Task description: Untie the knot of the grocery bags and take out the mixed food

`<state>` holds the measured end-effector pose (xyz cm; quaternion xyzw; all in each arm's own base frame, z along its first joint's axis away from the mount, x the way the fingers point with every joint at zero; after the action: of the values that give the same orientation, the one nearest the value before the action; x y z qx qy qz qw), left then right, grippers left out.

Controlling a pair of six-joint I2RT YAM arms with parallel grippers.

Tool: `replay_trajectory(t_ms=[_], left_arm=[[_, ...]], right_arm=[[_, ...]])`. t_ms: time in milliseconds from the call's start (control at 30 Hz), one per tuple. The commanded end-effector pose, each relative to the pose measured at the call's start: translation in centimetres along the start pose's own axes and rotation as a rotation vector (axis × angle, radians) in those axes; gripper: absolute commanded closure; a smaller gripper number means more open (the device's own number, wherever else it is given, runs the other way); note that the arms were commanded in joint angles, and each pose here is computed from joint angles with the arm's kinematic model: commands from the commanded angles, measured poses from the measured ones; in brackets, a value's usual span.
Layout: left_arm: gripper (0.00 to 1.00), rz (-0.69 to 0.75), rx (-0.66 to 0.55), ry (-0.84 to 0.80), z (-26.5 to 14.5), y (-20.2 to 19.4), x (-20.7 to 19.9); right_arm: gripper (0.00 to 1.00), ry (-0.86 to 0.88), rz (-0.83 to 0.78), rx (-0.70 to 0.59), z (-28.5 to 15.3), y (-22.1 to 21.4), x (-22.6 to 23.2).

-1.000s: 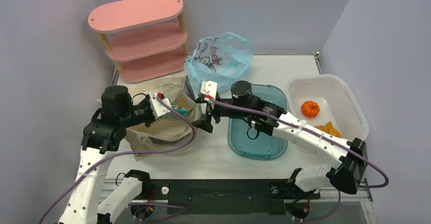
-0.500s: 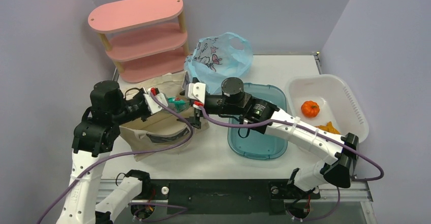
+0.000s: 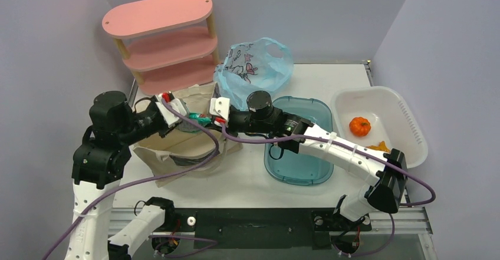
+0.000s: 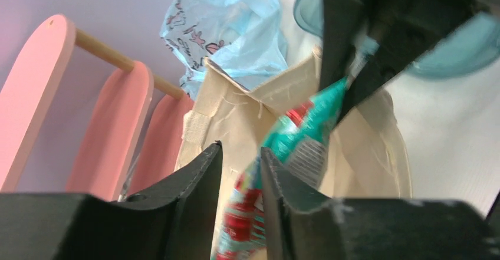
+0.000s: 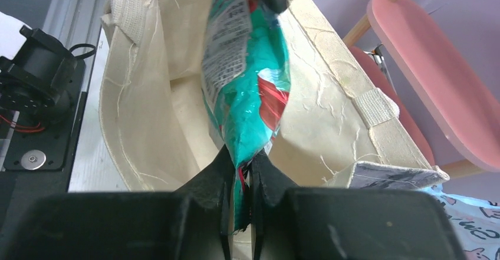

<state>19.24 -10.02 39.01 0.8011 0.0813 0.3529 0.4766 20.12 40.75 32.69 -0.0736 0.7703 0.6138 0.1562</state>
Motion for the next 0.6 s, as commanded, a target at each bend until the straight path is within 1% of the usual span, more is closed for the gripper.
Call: replay_trajectory(t_ms=[0, 33, 67, 100, 200, 333, 467, 567], left_arm=[[0.67, -0.153, -0.105, 0.227, -1.4, 4.5, 4.4], [0.65, -0.162, -0.122, 0.259, -1.9, 5.4, 5.1], [0.63, -0.204, -0.101, 0.287, -1.7, 5.1, 5.7], [0.62, -0.215, -0.096, 0.308, -2.0, 5.3, 6.1], [0.60, -0.288, -0.043, 0.407, -2.0, 4.2, 7.5], [0.56, -0.335, -0.038, 0.521, -2.0, 3.4, 9.0], [0.55, -0.362, 0.040, 0.541, -1.1, 1.2, 9.4], [0.52, -0.374, 0.066, 0.478, 0.0, 0.3, 8.6]], right_arm=[[1.00, -0.106, -0.030, -0.186, -2.3, 6.3, -2.4], [1.00, -0.118, -0.025, -0.193, -2.5, 6.4, -2.8], [1.00, -0.125, -0.006, -0.199, -2.7, 6.6, -2.9], [1.00, -0.143, 0.004, -0.205, -2.9, 6.7, -3.5], [1.00, -0.186, 0.056, -0.251, -4.0, 7.8, -4.7], [1.00, -0.255, 0.122, -0.323, -6.1, 9.8, -6.8], [1.00, -0.303, 0.170, -0.400, -8.5, 12.2, -8.3], [1.00, -0.357, 0.173, -0.427, -10.8, 13.2, -9.1]])
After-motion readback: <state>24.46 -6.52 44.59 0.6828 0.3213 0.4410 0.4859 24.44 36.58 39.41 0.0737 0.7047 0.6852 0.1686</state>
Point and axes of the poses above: each gripper's point midway between its finger pads, its own z axis out along the fingers, its own x axis along the line the jaws close on, y = z × x, the point moved 3 cm from there along -z, back along the fingers
